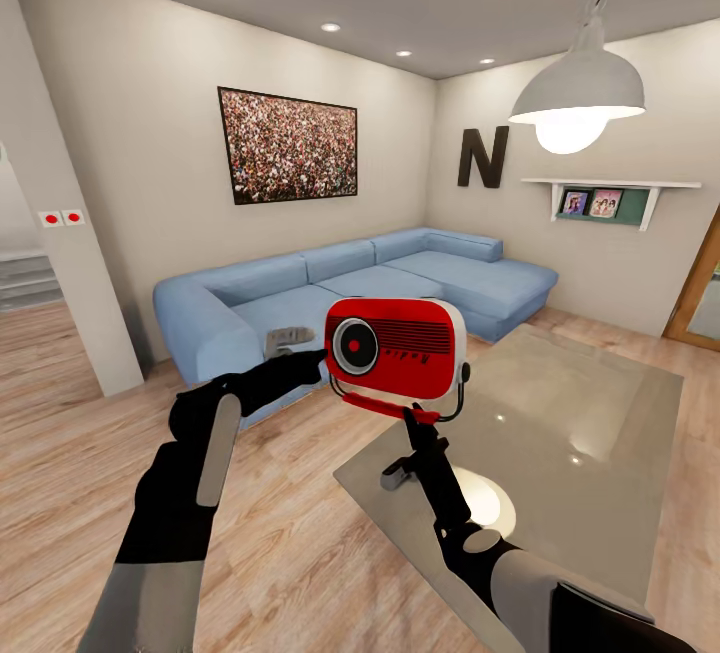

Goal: Turn on the radio receiver that's on the table in the living room.

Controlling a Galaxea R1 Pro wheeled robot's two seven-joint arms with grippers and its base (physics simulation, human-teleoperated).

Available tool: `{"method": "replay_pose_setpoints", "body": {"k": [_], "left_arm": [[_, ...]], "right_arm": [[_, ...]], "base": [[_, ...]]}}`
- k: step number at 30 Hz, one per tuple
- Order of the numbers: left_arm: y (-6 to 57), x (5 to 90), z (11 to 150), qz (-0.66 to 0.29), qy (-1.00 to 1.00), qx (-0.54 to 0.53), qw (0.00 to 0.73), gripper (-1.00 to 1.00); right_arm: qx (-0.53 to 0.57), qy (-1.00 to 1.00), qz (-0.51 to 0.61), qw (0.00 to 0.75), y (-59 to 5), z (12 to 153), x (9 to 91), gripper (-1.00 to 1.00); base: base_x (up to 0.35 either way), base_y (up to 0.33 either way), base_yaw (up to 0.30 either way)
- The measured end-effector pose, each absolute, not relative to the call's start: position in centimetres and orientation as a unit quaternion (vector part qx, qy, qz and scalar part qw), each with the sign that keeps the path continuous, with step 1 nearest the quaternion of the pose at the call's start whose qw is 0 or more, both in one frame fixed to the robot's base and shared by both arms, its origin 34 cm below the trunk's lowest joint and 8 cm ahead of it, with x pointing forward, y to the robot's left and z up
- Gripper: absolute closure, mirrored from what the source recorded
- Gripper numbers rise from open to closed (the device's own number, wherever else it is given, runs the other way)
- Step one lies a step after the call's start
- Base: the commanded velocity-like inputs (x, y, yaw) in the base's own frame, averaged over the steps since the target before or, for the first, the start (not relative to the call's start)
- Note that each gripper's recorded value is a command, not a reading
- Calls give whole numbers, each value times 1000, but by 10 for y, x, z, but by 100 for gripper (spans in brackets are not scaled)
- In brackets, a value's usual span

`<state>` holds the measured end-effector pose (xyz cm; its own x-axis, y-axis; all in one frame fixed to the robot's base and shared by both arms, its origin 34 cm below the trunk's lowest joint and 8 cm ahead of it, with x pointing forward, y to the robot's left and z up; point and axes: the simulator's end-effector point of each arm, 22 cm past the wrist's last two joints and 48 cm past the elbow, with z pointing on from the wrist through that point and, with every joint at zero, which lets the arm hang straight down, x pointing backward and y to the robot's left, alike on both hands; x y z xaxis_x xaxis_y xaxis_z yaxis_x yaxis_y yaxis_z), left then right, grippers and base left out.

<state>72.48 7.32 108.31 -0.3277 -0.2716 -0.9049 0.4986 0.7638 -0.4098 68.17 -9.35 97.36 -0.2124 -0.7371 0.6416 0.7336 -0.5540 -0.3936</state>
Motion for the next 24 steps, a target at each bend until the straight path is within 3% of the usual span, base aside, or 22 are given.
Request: {"method": "replay_pose_setpoints", "body": {"k": [16,24], "left_arm": [[62,756,1058,-334,772,68,537,100],[26,750,1064,-385,758,84,519,100]], "right_arm": [[-413,2,-778,474,-92,974,682,100],[-409,20,-784,467,-101,975,685,100]], "base": [[0,0,0],[0,0,0]]}}
